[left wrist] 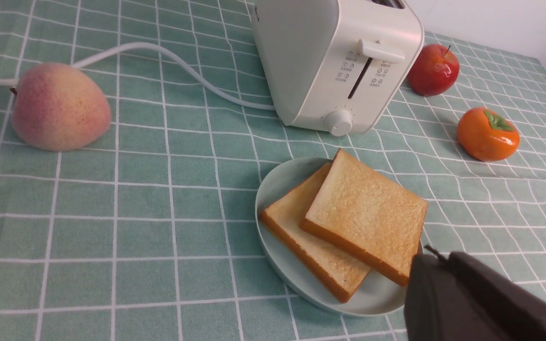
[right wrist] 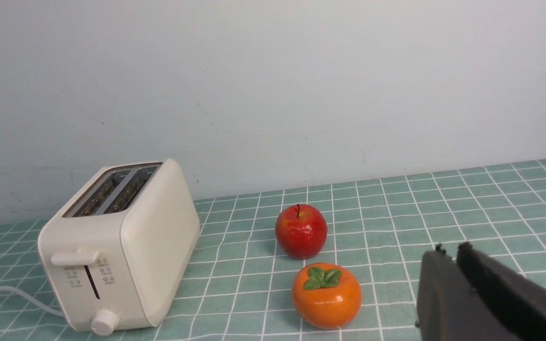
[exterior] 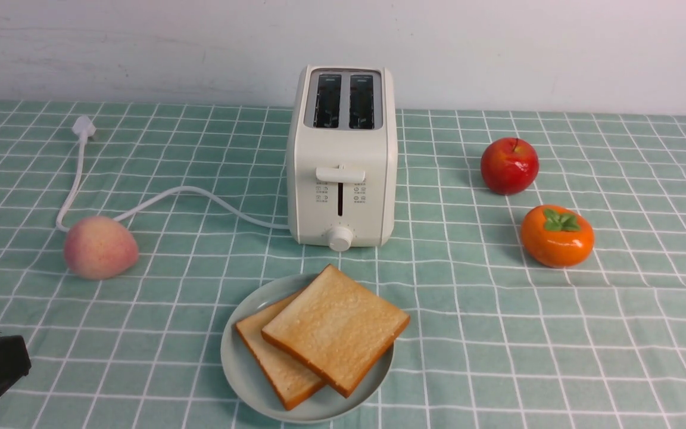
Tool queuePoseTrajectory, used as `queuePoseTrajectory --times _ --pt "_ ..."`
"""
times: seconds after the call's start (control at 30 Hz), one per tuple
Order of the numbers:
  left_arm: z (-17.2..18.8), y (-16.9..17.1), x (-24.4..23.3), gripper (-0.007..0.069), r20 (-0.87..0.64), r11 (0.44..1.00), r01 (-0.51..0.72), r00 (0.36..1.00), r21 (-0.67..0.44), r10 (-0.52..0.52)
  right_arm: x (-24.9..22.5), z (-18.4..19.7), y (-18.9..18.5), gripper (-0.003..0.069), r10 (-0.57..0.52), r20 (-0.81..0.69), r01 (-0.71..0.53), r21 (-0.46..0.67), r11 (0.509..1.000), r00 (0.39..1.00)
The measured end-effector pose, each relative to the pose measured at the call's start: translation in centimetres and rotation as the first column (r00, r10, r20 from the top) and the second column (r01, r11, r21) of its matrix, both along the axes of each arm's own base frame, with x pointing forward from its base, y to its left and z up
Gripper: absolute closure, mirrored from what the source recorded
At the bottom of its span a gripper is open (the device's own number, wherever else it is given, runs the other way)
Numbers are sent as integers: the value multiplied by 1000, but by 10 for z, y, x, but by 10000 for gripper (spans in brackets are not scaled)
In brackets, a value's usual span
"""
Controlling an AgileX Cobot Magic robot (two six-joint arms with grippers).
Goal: Take toasted bread from bread machine on blue coffee table place on plate.
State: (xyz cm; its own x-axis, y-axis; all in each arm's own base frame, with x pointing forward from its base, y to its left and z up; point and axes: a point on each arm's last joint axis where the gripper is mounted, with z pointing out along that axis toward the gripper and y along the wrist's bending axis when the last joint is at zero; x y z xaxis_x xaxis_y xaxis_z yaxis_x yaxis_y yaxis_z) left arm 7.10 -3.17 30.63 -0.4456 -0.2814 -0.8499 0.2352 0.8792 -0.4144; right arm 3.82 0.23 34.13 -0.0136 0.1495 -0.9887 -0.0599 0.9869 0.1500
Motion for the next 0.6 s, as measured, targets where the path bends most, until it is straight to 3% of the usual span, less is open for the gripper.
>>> queuePoseTrajectory --times 0.33,0.6 --pt "-11 5 -4 599 90 998 -12 996 63 6 0 0 0 602 0 0 0 1 1000 1000" --pt "-84 23 -14 589 199 964 -267 944 -10 263 0 0 0 590 0 0 0 1 1000 1000"
